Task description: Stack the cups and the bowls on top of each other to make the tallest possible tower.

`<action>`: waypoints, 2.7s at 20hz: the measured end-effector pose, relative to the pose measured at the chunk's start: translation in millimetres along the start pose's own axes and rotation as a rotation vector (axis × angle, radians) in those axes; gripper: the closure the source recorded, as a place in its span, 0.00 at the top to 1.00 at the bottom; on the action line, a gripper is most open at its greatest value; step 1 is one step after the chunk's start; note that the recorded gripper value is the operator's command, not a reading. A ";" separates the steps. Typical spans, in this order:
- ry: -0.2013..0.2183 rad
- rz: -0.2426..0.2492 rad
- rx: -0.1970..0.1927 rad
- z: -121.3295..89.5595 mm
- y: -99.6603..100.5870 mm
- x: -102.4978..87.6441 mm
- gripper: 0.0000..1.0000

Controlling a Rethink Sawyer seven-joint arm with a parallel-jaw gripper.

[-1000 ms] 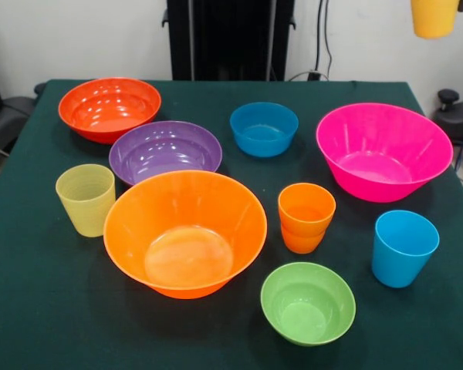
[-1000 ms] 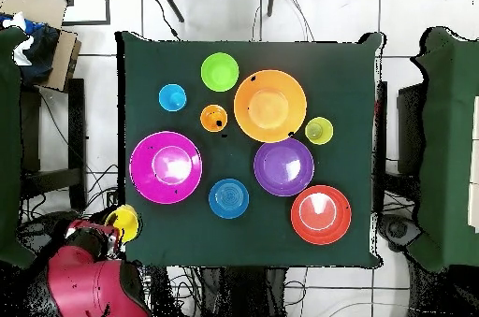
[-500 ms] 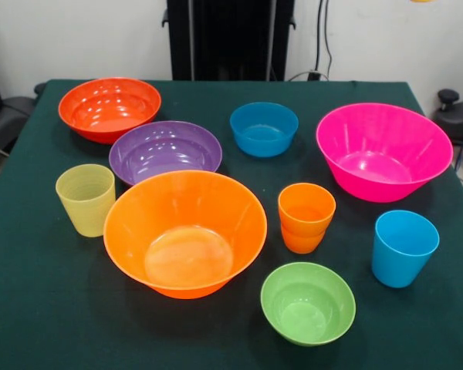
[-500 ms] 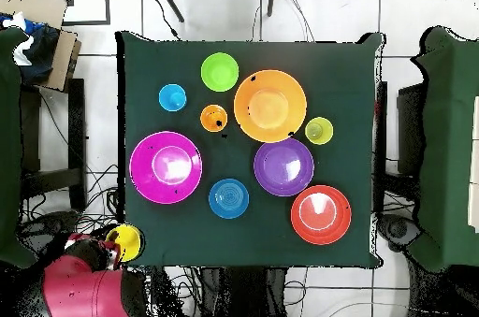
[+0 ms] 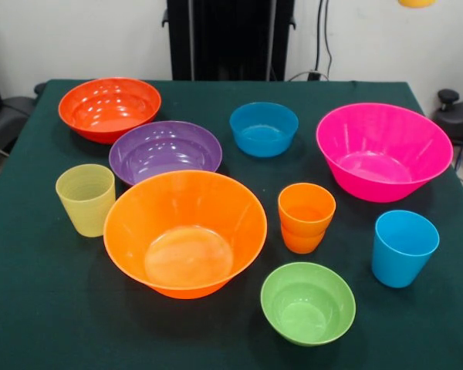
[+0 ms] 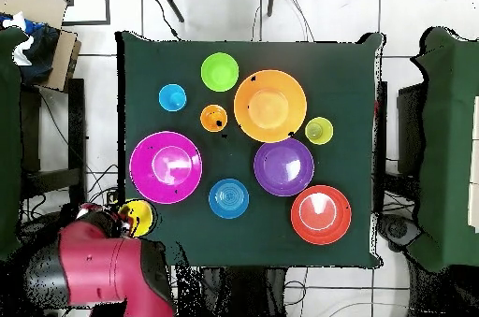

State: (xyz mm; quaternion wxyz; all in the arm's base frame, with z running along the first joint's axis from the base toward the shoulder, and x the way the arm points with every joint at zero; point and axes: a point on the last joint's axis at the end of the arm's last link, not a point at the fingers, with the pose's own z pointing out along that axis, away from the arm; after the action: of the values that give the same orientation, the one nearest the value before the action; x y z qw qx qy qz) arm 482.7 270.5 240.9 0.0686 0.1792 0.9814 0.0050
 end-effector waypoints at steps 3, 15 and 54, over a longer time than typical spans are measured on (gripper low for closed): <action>-0.052 -0.005 0.002 26.3 4.0 -12.2 0.00; -0.141 -0.088 0.038 127.5 19.2 14.5 0.00; -0.201 -0.075 0.078 157.2 26.7 -2.0 0.00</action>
State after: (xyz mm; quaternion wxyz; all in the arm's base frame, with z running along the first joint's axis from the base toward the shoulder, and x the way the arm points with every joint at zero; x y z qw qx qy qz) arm 515.3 292.5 86.3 0.1597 0.1445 0.9750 -0.0539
